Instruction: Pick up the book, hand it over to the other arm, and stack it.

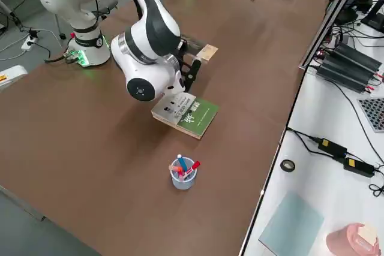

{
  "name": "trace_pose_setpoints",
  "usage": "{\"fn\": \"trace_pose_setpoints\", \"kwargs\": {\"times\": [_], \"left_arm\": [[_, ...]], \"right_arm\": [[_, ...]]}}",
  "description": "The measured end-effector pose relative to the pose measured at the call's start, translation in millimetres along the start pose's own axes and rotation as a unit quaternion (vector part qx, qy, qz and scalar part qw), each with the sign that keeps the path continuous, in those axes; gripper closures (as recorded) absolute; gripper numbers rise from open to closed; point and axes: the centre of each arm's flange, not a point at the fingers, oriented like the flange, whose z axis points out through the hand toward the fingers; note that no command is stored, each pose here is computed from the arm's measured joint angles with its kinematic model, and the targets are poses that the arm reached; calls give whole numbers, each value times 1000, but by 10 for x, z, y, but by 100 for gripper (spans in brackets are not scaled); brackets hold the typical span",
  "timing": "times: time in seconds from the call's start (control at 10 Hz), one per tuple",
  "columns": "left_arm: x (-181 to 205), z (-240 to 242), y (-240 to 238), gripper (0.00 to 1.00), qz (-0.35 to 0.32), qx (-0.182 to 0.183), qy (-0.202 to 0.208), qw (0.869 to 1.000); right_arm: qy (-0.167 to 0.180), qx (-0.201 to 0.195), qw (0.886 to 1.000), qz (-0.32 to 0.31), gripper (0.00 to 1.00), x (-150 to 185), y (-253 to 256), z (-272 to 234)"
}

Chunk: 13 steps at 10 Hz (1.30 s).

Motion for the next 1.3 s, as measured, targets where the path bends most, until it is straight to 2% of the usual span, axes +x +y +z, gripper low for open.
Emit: {"fn": "trace_pose_setpoints", "kwargs": {"times": [0.3, 0.6, 0.9, 1.3], "left_arm": [[-270, -279, -123, 0, -15, 11, -38, 999], [-517, -481, -144, 0, -29, 28, -48, 998], [-776, -468, -20, 0, -34, 49, -38, 998], [-1152, -136, 93, 0, -43, 68, -17, 997]], "right_arm": [[10, -9, 1000, -7, 85, -18, 232, -194], [20, -11, 1000, -6, 85, 15, 592, -243], [24, -13, 999, -17, 85, 47, 820, -302], [37, -15, 998, -43, 85, 8, 993, -467]]}}
